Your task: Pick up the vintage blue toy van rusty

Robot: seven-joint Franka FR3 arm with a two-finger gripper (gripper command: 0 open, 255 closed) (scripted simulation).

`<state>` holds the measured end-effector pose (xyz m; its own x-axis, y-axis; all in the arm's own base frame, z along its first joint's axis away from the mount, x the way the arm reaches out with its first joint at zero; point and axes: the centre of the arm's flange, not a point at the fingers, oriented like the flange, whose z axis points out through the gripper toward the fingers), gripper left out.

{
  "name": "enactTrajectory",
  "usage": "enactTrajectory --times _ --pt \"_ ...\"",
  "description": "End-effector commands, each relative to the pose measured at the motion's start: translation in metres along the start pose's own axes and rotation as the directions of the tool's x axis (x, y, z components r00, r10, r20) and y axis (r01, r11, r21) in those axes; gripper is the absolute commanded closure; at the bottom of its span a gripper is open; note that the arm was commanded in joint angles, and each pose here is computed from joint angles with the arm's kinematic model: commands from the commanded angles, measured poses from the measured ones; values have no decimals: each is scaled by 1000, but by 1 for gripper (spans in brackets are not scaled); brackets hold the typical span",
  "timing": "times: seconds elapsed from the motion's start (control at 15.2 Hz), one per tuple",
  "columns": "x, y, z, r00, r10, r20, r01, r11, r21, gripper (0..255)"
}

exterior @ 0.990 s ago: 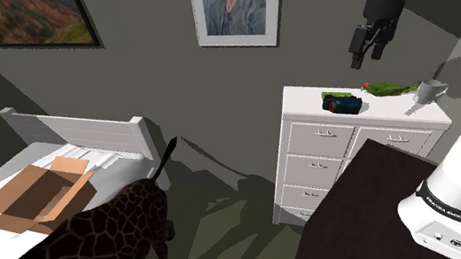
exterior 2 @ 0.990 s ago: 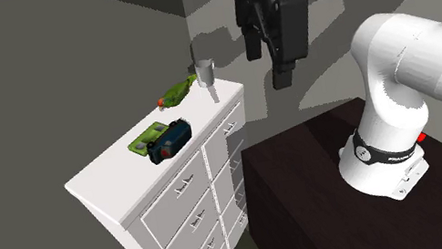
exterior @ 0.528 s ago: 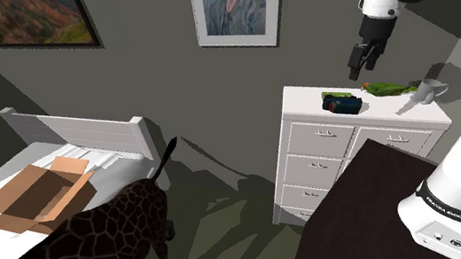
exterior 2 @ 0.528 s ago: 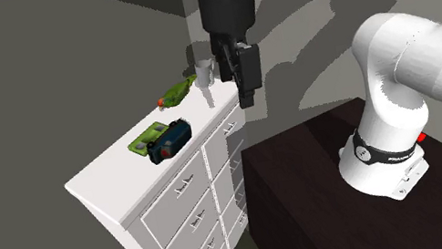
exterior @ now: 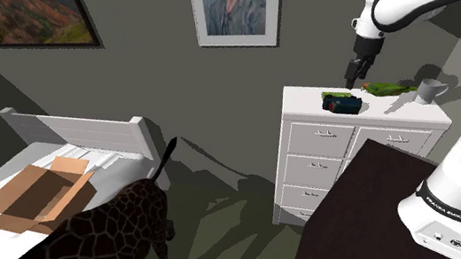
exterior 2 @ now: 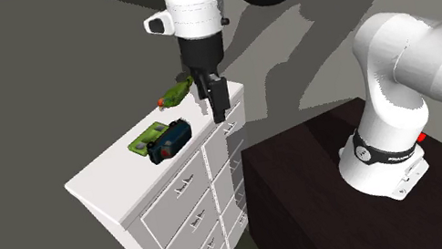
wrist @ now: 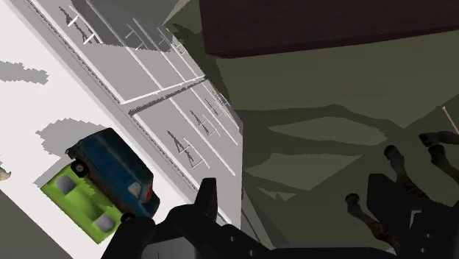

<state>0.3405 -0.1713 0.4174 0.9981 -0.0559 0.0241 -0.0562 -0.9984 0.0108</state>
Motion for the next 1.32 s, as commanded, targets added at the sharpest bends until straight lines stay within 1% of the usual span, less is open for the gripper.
enactTrajectory --times 0.0,0.59,1.25 --pt "8 18 19 1000 -20 -8 20 1000 -8 0" --pt "46 94 97 994 -99 -36 98 995 -35 0" --pt "97 176 180 980 -188 -64 184 981 -68 0"
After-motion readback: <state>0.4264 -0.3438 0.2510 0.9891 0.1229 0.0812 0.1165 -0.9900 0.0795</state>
